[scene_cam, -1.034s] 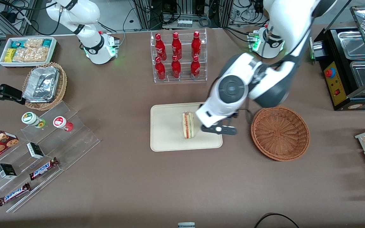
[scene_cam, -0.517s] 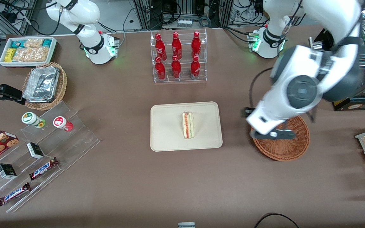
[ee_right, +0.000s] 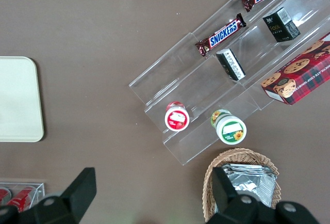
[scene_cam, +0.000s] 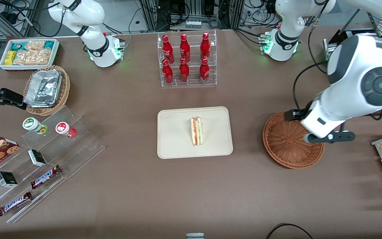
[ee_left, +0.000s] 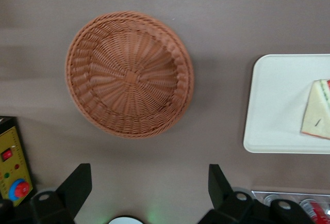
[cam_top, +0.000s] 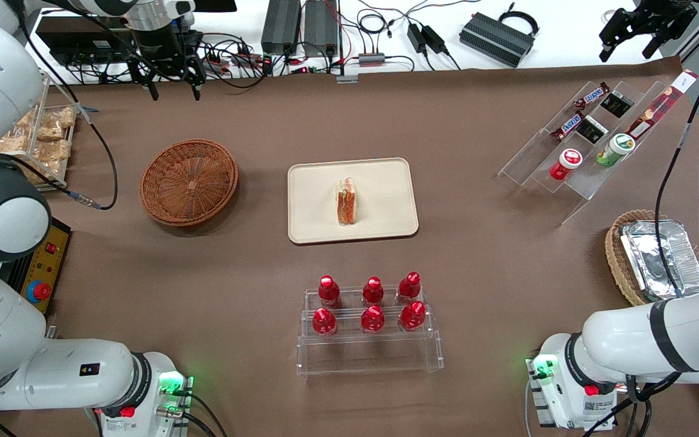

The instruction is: Place sandwich from basket to tray

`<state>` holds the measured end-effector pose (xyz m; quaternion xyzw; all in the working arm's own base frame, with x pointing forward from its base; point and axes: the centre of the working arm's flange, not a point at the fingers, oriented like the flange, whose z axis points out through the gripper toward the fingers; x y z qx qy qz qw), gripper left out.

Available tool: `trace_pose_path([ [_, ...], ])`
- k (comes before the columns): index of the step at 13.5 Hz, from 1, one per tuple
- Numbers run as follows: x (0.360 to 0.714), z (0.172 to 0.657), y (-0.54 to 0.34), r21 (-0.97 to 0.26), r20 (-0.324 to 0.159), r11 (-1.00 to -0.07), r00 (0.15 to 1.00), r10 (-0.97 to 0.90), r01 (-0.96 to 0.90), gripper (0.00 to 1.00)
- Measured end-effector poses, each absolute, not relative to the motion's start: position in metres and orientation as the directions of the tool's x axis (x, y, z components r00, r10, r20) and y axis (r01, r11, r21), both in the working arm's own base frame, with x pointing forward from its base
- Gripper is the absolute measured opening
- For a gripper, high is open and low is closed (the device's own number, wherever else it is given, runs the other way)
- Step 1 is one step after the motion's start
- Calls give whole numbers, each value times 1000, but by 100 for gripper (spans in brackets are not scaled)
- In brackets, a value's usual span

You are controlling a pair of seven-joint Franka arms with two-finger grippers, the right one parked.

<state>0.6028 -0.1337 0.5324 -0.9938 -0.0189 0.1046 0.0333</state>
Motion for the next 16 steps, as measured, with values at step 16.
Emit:
trace_pose_path([
  [16,513,621,-37,-75,-267,-996,961,74,56,100],
])
